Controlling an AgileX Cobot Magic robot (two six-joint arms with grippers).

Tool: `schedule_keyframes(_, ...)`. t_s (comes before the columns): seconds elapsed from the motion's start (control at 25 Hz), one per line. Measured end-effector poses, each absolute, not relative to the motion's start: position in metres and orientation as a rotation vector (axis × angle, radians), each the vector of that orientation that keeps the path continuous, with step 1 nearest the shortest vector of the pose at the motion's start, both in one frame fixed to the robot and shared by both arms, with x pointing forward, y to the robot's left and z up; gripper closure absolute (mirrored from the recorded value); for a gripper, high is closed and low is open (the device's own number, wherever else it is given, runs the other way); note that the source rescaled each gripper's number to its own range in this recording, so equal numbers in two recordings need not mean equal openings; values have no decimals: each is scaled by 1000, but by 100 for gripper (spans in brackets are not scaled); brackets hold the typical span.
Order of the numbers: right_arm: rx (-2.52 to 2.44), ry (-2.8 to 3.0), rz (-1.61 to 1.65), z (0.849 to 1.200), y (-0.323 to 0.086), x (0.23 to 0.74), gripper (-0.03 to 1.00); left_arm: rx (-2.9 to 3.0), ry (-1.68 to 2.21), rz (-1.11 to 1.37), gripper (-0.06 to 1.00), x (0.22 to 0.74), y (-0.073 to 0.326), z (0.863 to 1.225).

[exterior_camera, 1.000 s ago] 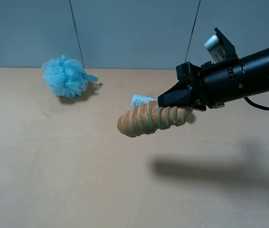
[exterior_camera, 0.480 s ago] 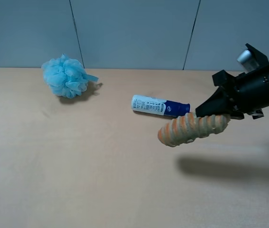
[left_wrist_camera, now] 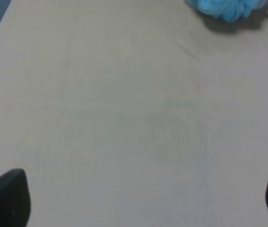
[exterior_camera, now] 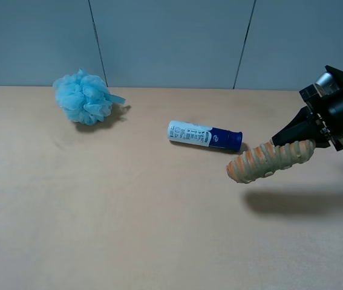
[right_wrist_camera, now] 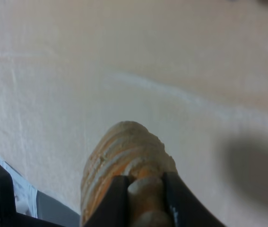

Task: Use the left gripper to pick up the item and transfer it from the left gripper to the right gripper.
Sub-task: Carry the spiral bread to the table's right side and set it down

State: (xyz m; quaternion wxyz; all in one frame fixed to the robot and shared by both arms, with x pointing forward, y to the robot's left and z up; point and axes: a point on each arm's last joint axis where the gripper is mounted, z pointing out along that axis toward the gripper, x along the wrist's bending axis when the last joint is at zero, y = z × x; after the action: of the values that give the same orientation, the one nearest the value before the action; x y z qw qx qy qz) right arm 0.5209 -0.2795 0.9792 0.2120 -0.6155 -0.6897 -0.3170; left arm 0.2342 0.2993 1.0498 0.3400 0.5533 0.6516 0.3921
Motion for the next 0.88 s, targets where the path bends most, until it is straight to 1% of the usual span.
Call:
schedule_keyframes(0.24, -1678, -1977, -787, 963, -288, 547, 97, 1434, 1699, 1017, -5, 234, 299, 1050)
schedule_keyframes(0.48, -1687, -1954, -658, 936, -292, 551, 97, 1440, 1696, 1021, -5, 234, 299, 1050)
schedule_keyframes(0.64, -1750, -1951, -628, 929, -295, 554, 97, 1434, 1699, 1017, -5, 234, 299, 1050)
schedule_keyframes(0.68, -1771, -1948, -629, 928, -296, 555, 93, 1434, 1699, 1017, -5, 234, 299, 1050)
schedule_keyframes(0.72, -1790, -1949, -630, 928, -297, 556, 82, 1434, 1699, 1017, -5, 234, 299, 1050)
schedule_keyframes(0.84, -1858, -1949, -630, 926, -299, 560, 28, 1440, 1696, 1021, -5, 234, 299, 1050)
schedule_keyframes(0.88, -1878, -1946, -628, 926, -300, 561, 15, 1440, 1696, 1021, -5, 234, 299, 1050)
